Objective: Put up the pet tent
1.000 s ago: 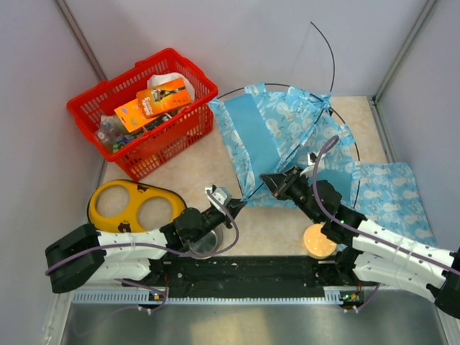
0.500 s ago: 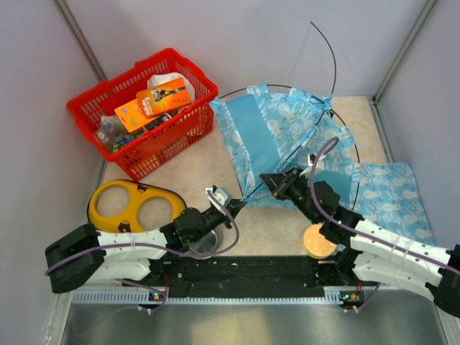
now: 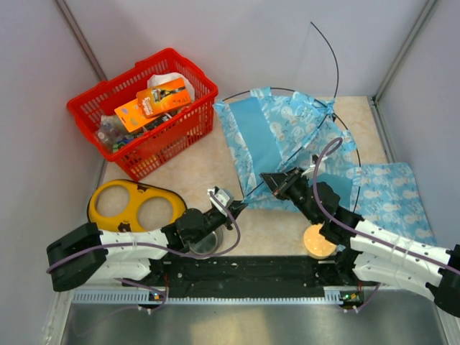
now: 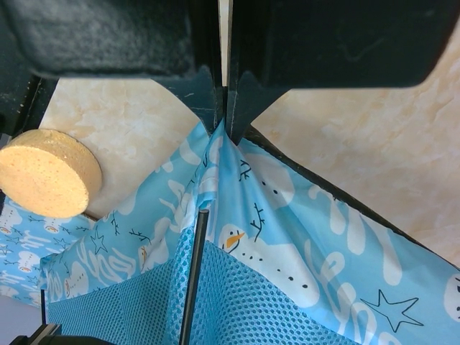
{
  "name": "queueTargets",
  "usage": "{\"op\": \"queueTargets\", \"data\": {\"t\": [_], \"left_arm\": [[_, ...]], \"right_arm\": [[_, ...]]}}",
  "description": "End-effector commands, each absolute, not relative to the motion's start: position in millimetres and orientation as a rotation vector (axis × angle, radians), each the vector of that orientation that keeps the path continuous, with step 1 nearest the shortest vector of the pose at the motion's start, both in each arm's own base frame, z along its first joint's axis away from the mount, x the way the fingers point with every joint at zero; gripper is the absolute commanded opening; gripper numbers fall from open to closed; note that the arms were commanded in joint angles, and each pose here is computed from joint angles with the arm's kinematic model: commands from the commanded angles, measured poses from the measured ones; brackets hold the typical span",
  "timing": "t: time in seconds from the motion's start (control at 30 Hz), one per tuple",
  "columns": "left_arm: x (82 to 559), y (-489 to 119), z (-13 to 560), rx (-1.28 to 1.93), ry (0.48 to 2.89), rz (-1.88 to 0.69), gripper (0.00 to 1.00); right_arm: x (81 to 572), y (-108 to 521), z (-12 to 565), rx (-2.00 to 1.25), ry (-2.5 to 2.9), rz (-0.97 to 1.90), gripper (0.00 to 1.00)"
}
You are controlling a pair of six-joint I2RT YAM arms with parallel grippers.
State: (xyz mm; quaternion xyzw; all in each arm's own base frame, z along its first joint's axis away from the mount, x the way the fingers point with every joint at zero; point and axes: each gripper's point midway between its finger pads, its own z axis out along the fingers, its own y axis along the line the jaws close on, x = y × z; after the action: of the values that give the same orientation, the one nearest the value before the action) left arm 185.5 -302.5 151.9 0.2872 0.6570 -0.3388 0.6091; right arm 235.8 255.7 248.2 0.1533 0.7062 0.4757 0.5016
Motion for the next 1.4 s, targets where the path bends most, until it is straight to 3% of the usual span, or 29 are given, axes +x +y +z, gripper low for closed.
{"op": "queueTargets", "data": {"t": [0.0,0.9,1.37], "left_arm": [[180,-302,136,0.717,1.555,-0.758,0.0],[182,-301,146,0.689,1.559,-0.76,0.0],[179,-309,146,0.707,1.615,-0.782,0.0]], "right_arm": [[266,211,293,0.568,1.471,1.026,0.0],[265,235,247,0.425,1.625,0.977,0.0],[259,256,252,0.314,1.626,1.057,0.0]]}}
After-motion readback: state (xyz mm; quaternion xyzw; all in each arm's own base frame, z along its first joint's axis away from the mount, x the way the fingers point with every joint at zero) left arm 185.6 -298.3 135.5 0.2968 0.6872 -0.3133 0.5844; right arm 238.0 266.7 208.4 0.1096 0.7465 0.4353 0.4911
